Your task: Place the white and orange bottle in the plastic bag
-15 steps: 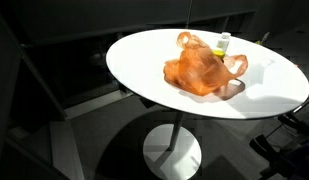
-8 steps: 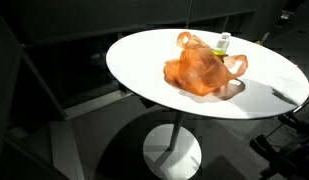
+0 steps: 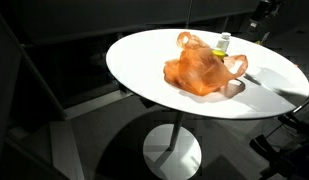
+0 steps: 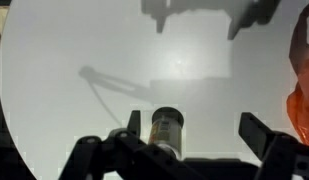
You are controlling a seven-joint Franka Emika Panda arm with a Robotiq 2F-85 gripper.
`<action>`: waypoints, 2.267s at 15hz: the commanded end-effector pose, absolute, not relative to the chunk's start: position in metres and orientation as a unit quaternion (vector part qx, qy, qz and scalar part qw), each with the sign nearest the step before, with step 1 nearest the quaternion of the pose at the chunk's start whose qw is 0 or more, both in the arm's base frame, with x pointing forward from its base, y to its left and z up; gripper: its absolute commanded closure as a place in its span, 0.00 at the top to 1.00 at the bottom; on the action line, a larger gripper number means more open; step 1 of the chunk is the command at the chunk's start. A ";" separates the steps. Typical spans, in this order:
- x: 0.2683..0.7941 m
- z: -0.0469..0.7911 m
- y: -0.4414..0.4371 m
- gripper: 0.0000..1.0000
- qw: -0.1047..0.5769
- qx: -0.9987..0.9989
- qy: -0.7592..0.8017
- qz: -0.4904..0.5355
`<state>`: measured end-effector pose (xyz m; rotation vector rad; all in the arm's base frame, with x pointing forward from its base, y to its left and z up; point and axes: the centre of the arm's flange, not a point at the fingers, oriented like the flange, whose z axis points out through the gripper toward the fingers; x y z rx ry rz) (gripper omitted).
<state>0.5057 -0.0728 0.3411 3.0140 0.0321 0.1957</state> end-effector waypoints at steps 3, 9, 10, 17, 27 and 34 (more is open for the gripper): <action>0.516 0.336 -0.076 1.00 0.060 0.996 -0.002 0.065; 0.533 0.340 -0.080 1.00 0.086 0.993 -0.023 0.076; 0.539 0.340 -0.081 1.00 0.090 0.992 -0.032 0.077; 0.578 0.325 -0.086 1.00 0.091 0.987 -0.086 0.098; 0.615 0.283 -0.103 0.88 0.068 0.982 -0.120 0.127; 0.625 0.273 -0.101 0.73 0.054 0.980 -0.132 0.136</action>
